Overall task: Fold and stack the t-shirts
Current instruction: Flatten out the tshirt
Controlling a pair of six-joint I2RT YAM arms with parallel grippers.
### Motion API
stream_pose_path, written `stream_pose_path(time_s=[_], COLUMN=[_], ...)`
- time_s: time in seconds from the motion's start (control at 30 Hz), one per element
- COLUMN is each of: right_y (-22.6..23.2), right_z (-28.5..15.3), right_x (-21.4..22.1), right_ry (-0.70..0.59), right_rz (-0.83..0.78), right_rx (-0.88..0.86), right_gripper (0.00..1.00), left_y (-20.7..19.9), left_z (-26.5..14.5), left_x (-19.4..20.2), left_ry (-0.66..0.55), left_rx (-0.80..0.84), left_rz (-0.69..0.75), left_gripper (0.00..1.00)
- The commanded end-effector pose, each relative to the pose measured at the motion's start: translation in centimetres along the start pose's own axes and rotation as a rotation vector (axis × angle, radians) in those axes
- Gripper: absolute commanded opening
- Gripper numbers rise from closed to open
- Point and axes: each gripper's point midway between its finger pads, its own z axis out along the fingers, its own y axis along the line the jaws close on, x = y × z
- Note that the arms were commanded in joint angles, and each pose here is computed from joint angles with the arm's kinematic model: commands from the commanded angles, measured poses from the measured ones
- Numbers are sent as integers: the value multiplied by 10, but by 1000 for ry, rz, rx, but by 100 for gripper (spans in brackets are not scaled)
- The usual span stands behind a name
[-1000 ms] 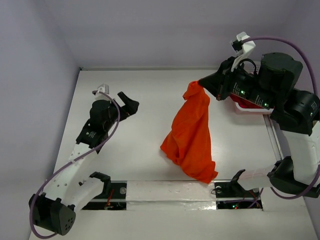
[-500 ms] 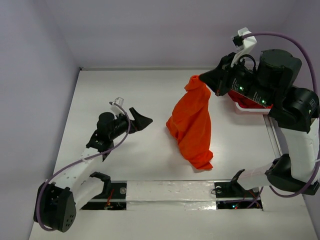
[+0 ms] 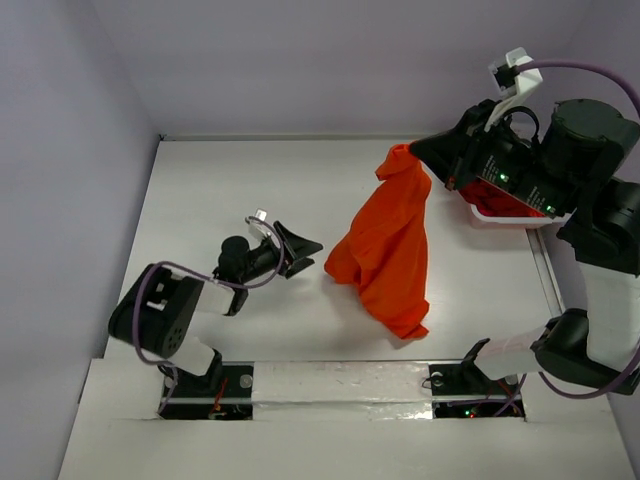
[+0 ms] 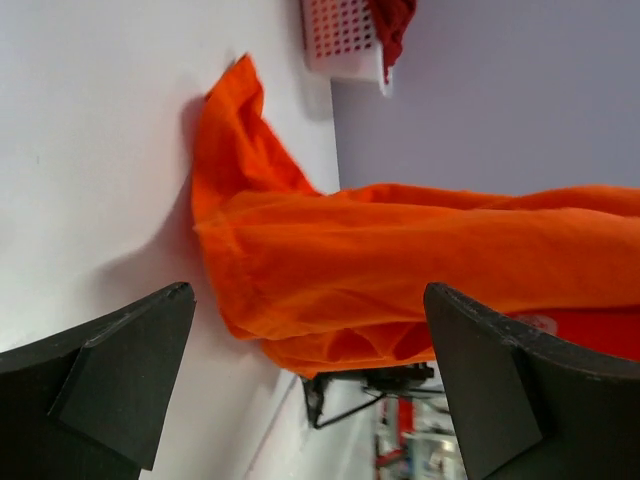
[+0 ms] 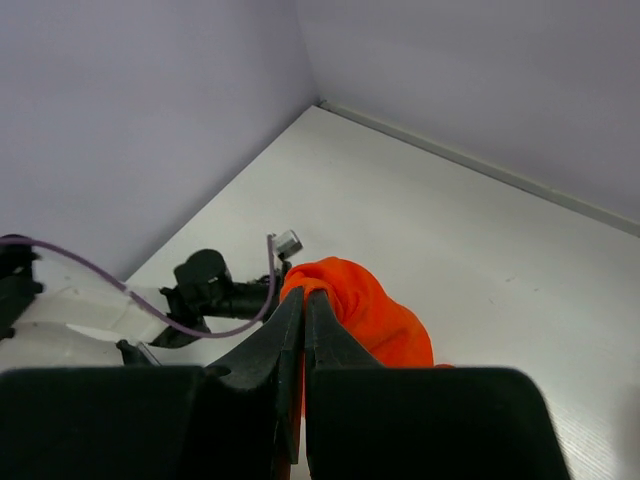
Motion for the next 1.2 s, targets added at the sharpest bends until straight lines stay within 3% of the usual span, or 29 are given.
stream_pose_path(time_s=[0.0,0.13,0.2,0.5,0.77,1.17], right_y=[6,2,2,1,-1,-6], right_z=[-28,-28,-28,-28,-24,-24], right_x=[-37,-39,-39,-40,-39,-40], right_ry=[-139,-146,-146,-148,-147,-151], right_rz=[10,3,2,-2,-8,-9], right_rx=[-19,0,2,5,15,43], right_gripper=[0,0,0,0,0,0], left_y=[-77,-85,-77,-138,-154,-128], left_z=[-10,-16,-16,-30,-14,-15], left_x=[6,25,30,29,17,29], left_ry=[-5,51,58,42,-5,24], left_rx=[382,486,460,637,506,510], left_rz=[88,23,-19,106,307,208], left_gripper=[99,99,99,99,99,99])
